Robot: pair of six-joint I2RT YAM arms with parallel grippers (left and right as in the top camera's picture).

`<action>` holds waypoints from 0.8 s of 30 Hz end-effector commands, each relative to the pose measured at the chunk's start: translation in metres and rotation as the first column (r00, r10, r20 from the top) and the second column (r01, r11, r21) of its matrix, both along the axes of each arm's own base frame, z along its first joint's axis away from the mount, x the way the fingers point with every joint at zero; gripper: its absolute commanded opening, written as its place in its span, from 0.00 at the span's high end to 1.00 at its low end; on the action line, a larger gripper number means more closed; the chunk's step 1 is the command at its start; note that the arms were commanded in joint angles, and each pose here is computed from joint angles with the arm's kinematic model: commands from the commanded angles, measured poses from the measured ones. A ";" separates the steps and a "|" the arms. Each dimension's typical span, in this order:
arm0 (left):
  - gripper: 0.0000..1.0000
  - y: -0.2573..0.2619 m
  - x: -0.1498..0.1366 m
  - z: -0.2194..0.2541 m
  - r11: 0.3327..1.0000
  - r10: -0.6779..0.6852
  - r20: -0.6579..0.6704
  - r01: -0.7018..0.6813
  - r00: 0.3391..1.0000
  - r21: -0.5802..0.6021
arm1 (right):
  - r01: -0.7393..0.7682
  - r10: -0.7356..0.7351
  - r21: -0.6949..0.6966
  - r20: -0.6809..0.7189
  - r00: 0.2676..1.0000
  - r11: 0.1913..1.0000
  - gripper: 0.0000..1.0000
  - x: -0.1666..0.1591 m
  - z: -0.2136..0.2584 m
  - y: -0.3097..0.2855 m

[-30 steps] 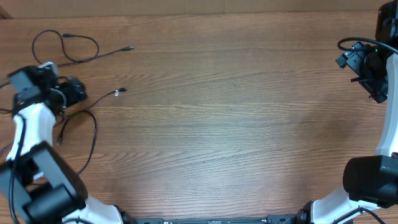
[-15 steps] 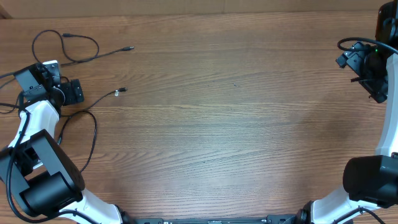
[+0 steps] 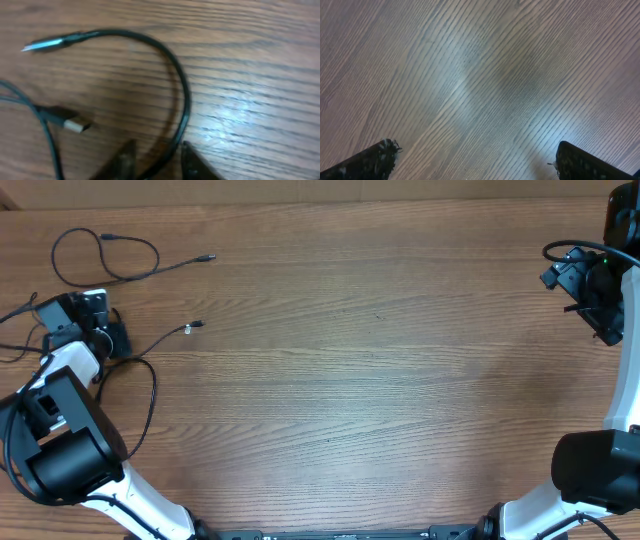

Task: Untangle cables

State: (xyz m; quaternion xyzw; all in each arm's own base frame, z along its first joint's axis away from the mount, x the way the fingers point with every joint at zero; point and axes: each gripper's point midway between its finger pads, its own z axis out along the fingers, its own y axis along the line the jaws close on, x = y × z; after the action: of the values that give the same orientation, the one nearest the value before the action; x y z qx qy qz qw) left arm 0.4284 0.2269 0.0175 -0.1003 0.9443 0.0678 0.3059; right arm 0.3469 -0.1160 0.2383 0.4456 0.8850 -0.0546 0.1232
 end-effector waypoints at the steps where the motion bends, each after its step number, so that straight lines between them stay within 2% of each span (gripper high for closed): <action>1: 0.94 0.014 0.011 0.040 0.997 0.071 0.110 -0.072 0.991 0.005 | -0.003 0.003 -0.001 -0.001 1.000 1.000 0.00 0.000 0.000 0.000; 11: 0.96 0.013 0.012 0.118 0.983 0.182 0.277 -0.172 0.943 -0.059 | -0.002 0.002 -0.001 -0.001 1.000 1.000 0.00 0.000 0.000 0.000; 14: 0.96 0.002 0.015 0.131 0.987 0.154 0.312 -0.130 0.937 -0.094 | -0.002 0.002 0.000 -0.001 1.000 1.000 0.00 0.000 0.000 0.000; 15: 0.88 -0.002 0.017 0.131 0.990 0.131 0.314 -0.104 0.940 -0.100 | -0.002 0.002 0.000 -0.001 1.000 1.000 0.00 0.000 -0.001 0.000; 17: 0.64 -0.013 0.018 0.124 0.996 0.053 0.292 -0.030 0.955 -0.085 | -0.002 0.002 -0.001 -0.001 1.000 1.000 0.00 0.000 0.000 0.000; 18: 0.48 -0.016 0.017 0.118 0.997 0.025 0.272 -0.004 0.962 -0.077 | -0.003 0.003 -0.001 -0.001 1.000 1.000 0.00 0.000 0.000 0.000; 19: 0.37 -0.018 0.016 0.112 0.997 0.008 0.253 0.010 0.967 -0.070 | -0.002 0.002 0.000 -0.001 1.000 1.000 0.00 0.000 0.000 0.000; 24: 0.31 -0.011 0.017 0.078 0.997 0.010 0.196 0.005 0.981 -0.075 | -0.002 0.002 0.000 -0.001 1.000 1.000 0.00 0.000 0.000 0.000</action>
State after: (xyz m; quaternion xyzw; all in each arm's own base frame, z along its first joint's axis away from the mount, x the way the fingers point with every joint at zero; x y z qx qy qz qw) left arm 0.4387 0.2180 0.1164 -0.1432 0.9018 0.0310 0.4065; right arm 0.3470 -0.1161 0.2383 0.4458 0.8849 -0.0547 0.1235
